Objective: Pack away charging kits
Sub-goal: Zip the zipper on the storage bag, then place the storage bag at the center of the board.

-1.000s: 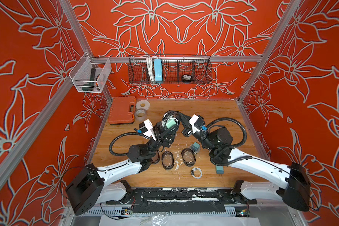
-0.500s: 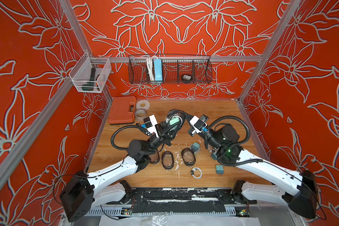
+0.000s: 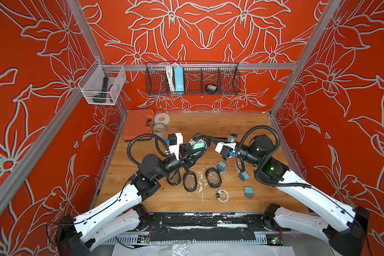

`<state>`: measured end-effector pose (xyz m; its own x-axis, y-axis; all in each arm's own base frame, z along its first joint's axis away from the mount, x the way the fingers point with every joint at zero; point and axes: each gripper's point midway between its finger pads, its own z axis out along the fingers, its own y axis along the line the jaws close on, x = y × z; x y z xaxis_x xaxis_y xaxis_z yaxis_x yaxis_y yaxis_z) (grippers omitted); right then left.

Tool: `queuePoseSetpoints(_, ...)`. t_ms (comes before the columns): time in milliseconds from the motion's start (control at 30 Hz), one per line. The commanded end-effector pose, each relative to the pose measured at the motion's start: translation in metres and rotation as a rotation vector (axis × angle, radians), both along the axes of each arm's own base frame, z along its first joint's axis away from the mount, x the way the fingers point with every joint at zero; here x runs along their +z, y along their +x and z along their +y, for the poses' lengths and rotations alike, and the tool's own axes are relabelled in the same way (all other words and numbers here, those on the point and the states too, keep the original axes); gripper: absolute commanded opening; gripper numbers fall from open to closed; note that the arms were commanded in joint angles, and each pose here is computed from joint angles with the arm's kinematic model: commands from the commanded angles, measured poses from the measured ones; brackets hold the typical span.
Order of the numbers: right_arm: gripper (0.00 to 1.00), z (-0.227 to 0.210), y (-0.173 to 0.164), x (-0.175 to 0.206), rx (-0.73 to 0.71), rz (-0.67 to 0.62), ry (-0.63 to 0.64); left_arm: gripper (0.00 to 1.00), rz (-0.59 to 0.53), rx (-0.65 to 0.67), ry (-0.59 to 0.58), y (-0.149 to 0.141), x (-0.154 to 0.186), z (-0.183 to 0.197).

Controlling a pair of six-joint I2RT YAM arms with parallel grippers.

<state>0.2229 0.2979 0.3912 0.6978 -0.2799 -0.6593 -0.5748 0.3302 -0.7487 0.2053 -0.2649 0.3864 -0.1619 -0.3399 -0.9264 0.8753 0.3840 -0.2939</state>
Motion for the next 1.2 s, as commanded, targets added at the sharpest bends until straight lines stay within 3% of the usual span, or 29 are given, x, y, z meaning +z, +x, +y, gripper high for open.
queuePoseSetpoints(0, 0.0, -0.01, 0.006, 0.026, -0.044, -0.114, -0.001, 0.0, 0.054, -0.089, 0.121, -0.013, -0.023, -0.01)
queuePoseSetpoints(300, 0.0, -0.021, 0.021, 0.024, -0.097, -0.186, -0.059, 0.0, 0.184, 0.01, 0.236, 0.006, -0.056, -0.006)
queuePoseSetpoints(533, 0.0, -0.014, -0.008, 0.007, 0.054, -0.3, -0.164, 0.0, 0.208, -0.005, 0.303, 0.009, -0.07, -0.012)
queuePoseSetpoints(867, 0.0, -0.014, 0.006, -0.001, 0.011, -0.34, -0.277, 0.0, 0.292, -0.012, 0.429, 0.031, -0.115, -0.032)
queuePoseSetpoints(1033, 0.0, -0.007, -0.013, -0.008, 0.127, -0.344, -0.252, 0.0, 0.307, 0.001, 0.456, 0.041, -0.127, -0.039)
queuePoseSetpoints(1133, 0.0, -0.004, -0.015, -0.014, 0.145, -0.307, -0.212, 0.0, 0.321, 0.073, 0.431, 0.056, -0.13, -0.033)
queuePoseSetpoints(1167, 0.13, -0.004, -0.013, -0.015, 0.136, -0.293, -0.189, 0.0, 0.334, 0.101, 0.411, 0.063, -0.132, -0.028)
